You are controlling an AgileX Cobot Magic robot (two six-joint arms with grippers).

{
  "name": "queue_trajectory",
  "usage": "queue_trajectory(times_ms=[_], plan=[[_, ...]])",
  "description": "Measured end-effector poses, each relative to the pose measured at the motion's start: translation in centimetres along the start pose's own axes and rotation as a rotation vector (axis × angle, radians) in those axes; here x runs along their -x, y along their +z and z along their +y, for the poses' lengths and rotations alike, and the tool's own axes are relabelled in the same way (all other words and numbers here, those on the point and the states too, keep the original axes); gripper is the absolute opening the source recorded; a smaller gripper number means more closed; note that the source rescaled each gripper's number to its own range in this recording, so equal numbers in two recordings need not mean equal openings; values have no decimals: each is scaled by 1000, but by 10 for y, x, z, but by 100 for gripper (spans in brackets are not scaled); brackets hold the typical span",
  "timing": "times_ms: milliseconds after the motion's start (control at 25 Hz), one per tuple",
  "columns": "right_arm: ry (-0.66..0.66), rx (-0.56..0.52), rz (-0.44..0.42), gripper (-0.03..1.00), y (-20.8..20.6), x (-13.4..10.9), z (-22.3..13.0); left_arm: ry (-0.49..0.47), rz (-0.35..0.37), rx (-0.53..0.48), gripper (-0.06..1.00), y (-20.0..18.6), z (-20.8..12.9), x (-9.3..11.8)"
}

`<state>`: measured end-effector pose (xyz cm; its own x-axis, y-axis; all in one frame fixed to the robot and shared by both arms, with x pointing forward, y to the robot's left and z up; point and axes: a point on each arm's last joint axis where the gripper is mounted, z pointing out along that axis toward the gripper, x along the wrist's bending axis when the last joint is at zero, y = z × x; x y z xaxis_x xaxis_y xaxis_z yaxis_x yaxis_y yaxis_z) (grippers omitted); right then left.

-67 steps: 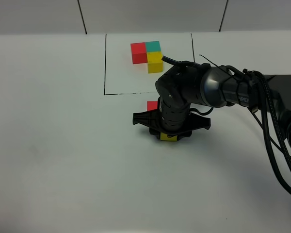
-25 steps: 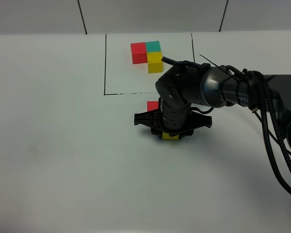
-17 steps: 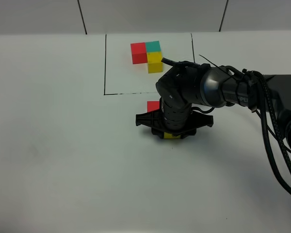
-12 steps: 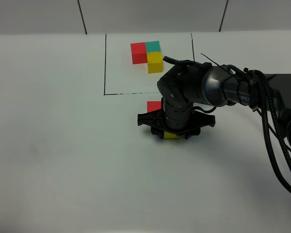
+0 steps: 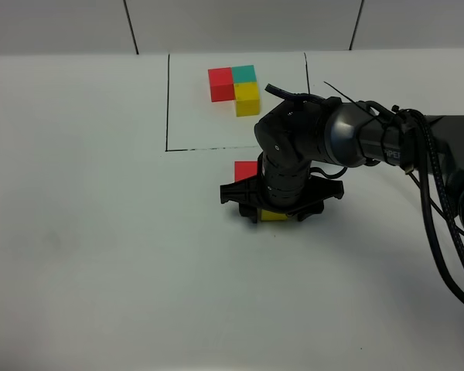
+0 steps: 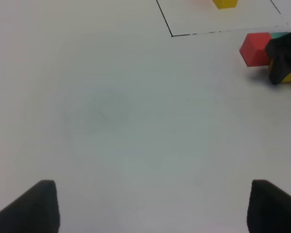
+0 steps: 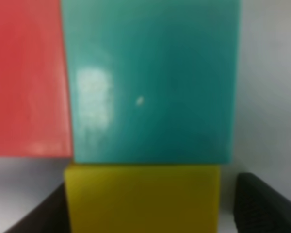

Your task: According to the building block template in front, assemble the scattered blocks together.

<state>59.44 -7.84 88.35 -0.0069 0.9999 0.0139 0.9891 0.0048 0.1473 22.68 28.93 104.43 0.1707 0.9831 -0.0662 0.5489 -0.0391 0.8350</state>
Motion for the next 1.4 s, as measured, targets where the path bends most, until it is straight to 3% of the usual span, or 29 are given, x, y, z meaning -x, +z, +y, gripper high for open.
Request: queue_trajectory(times_ms=[840, 1280, 1400], plan=[[9, -84, 10, 41, -14, -1, -20, 2, 0, 0, 74, 0, 0, 0], [-58, 28, -6, 42, -67, 37, -58, 2, 0, 0, 74, 0, 0, 0], [-46, 74, 1, 50, -89, 57, -65, 2, 0, 0, 74, 0, 0, 0]])
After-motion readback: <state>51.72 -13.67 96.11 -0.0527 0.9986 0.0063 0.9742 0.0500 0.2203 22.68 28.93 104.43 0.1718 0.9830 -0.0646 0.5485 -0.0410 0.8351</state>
